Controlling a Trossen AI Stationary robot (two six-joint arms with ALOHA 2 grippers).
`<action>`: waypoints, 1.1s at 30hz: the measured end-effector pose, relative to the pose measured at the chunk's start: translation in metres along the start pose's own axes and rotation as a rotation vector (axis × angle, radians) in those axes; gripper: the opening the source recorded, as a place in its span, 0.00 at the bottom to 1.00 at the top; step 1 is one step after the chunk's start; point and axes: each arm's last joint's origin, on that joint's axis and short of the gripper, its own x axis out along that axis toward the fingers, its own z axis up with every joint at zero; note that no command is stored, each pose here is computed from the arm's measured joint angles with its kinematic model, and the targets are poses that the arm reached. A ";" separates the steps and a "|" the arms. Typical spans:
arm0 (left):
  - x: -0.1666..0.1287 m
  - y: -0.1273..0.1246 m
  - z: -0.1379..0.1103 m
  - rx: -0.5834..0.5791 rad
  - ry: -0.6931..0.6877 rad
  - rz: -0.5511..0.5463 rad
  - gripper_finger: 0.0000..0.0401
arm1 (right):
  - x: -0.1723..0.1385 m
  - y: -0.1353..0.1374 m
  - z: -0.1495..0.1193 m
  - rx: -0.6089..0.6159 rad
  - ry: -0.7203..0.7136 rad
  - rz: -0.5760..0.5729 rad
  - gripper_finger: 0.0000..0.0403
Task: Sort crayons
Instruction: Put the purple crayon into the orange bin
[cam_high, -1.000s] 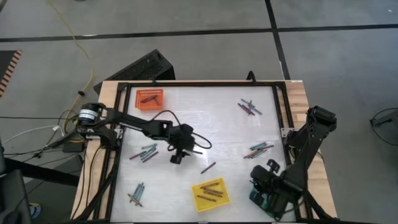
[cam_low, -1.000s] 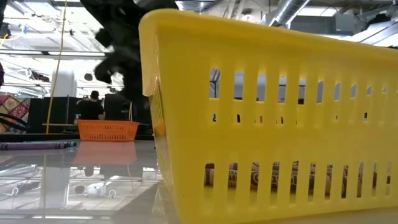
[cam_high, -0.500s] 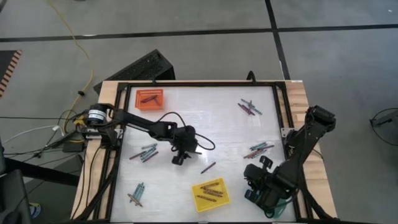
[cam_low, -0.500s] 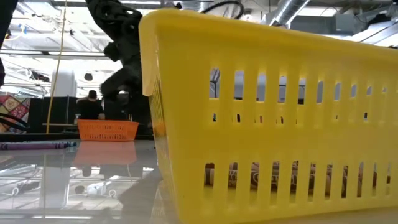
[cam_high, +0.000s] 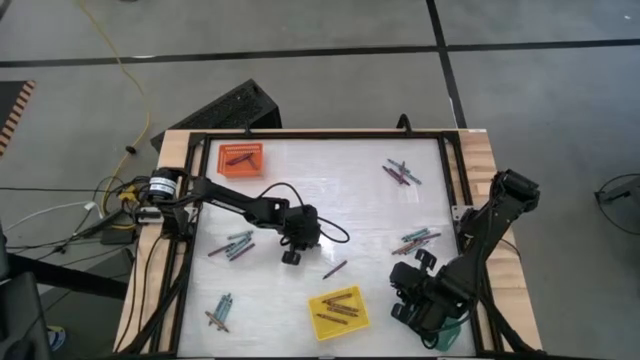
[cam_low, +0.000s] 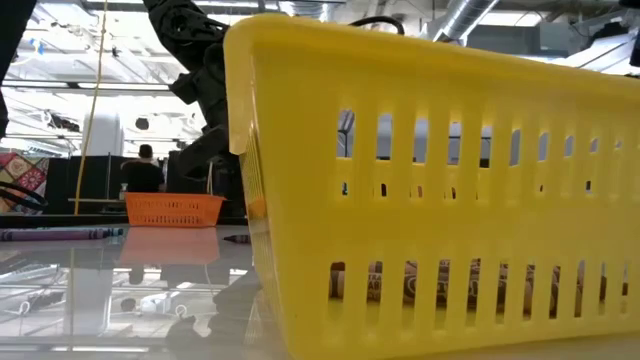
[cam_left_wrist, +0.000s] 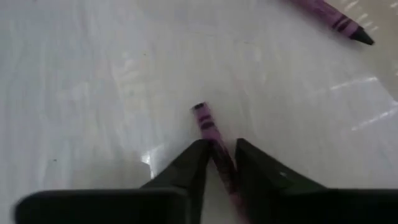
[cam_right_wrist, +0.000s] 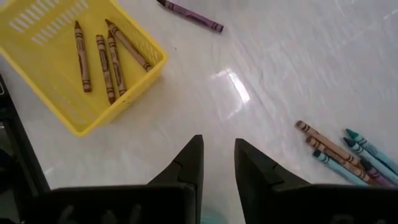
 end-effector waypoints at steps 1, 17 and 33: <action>0.000 -0.001 0.000 0.009 0.003 0.005 0.11 | 0.000 0.000 0.000 0.000 0.000 0.000 0.21; -0.014 -0.002 0.015 0.071 0.096 0.074 0.00 | 0.000 0.000 0.000 -0.018 0.000 0.001 0.21; -0.069 0.028 0.021 0.118 0.207 0.279 0.00 | 0.000 0.002 0.001 -0.047 -0.025 0.010 0.21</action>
